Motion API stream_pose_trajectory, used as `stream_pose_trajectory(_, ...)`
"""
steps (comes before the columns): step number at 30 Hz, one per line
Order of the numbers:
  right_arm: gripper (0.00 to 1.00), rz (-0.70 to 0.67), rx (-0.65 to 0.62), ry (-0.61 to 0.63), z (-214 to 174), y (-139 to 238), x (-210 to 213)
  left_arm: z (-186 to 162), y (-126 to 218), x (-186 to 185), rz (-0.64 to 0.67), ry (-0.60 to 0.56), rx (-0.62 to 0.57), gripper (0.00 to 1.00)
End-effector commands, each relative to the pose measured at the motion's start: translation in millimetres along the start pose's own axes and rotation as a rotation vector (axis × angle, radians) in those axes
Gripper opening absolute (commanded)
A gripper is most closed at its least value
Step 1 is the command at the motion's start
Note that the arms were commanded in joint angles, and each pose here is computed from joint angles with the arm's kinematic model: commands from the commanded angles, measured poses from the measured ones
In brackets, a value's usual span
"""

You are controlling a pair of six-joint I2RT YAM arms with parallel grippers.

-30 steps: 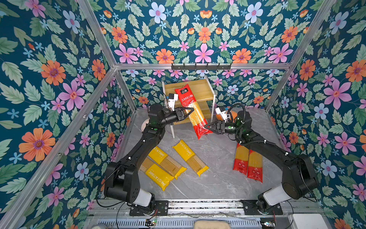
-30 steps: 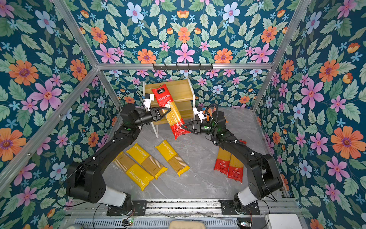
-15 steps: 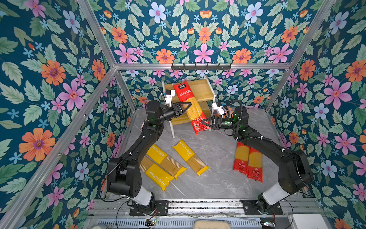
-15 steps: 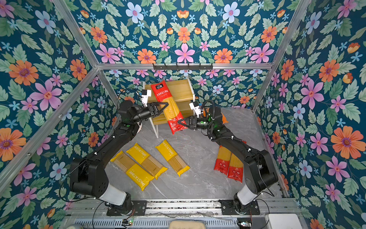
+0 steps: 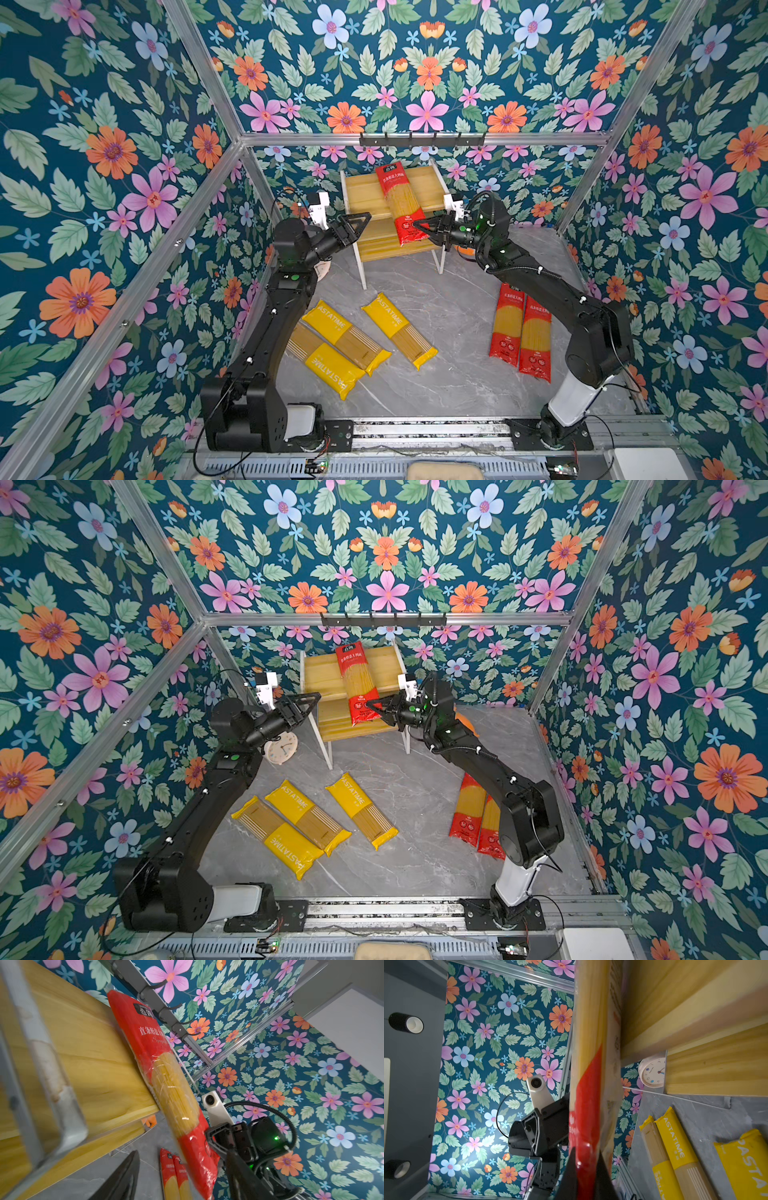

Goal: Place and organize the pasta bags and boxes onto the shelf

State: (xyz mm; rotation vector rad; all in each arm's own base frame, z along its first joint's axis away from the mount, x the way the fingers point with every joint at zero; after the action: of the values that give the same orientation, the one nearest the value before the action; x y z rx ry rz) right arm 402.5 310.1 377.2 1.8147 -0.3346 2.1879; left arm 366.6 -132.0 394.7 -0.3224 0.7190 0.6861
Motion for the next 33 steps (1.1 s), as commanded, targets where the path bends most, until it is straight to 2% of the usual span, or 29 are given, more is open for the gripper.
stream_pose_trajectory(1,0.00,-0.027,-0.078,-0.032,12,-9,4,-9,19,16,0.178,-0.128,0.006,0.68)
stream_pose_trajectory(4,0.00,-0.049,-0.063,-0.048,8,-26,4,-9,44,30,0.359,-0.224,-0.030,0.67)
stream_pose_trajectory(7,0.00,-0.072,-0.044,-0.060,-1,-47,4,-4,64,39,0.491,-0.265,-0.061,0.67)
stream_pose_trajectory(13,0.00,-0.088,-0.017,-0.058,-12,-78,2,18,93,36,0.633,-0.320,-0.183,0.67)
stream_pose_trajectory(16,0.00,-0.099,-0.009,-0.064,-13,-89,-2,21,96,33,0.635,-0.334,-0.194,0.67)
stream_pose_trajectory(21,0.00,-0.118,-0.034,-0.068,-19,-99,-7,17,91,23,0.552,-0.330,-0.194,0.67)
stream_pose_trajectory(33,0.00,-0.117,0.016,-0.093,-35,-116,-8,15,90,18,0.518,-0.335,-0.191,0.67)
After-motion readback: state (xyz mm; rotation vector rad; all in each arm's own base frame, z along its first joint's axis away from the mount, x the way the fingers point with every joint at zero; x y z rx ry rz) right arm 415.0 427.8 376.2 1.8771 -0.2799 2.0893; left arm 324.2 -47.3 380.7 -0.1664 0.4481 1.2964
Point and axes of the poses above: each gripper's point midway between its finger pads, its own y axis back along the fingers, its own x axis along the line the jaws close on, z = x × y, the point moved 3 cm from there along y, back along the fingers, and after that the axes turned 4 degrees about -y, right-handed, at the moved point
